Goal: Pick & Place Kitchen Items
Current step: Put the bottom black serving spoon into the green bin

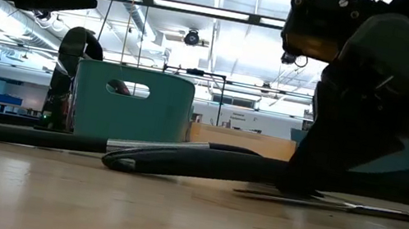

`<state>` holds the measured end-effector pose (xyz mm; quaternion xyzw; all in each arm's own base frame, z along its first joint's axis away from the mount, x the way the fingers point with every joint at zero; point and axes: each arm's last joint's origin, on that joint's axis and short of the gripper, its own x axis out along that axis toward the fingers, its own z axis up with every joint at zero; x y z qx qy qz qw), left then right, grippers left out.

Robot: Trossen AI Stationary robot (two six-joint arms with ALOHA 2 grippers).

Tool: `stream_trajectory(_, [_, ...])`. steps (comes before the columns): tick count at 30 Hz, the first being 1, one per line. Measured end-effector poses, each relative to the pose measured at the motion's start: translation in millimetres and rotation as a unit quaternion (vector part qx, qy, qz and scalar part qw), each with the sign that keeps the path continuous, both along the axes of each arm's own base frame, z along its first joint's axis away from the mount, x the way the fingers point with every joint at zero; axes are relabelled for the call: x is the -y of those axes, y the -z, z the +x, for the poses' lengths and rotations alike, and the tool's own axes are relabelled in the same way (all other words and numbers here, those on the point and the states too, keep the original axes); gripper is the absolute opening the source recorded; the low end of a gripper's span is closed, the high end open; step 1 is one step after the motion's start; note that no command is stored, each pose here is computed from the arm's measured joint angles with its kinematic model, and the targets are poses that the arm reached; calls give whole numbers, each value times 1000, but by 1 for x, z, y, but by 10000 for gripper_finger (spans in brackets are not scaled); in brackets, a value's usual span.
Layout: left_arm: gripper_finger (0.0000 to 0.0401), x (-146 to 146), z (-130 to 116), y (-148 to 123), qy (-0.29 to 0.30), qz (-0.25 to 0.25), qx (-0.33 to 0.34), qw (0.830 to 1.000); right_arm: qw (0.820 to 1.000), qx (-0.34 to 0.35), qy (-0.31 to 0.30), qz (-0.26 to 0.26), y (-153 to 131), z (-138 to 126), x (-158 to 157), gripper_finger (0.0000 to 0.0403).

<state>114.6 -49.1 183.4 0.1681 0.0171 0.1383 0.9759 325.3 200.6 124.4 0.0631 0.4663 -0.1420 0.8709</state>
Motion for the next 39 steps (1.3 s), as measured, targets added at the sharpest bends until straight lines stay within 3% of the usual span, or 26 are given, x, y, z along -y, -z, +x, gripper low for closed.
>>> stream_trajectory(9, [14,0,0,0,0,0,0,1000,1000,6,-20,11,-14,6,-5,41])
stream_trajectory(17, [14,0,0,0,0,-3,0,1000,993,83,-74,-47,-81,-7,1,41])
stream_trajectory(21, [14,0,0,0,0,-12,2,1000,983,133,-92,-88,-127,-32,12,41])
stream_trajectory(27, [14,0,0,0,0,-12,3,1000,956,263,-84,-95,-175,-103,51,41])
stream_trajectory(30, [14,0,0,0,0,-12,3,1000,927,356,-103,-55,-176,-134,71,41])
stream_trajectory(34, [14,0,0,0,0,-12,3,1000,868,483,-117,-26,-159,-166,95,41])
stream_trajectory(39, [14,0,0,1,0,-16,2,1000,865,498,-50,-32,-121,-190,118,41])
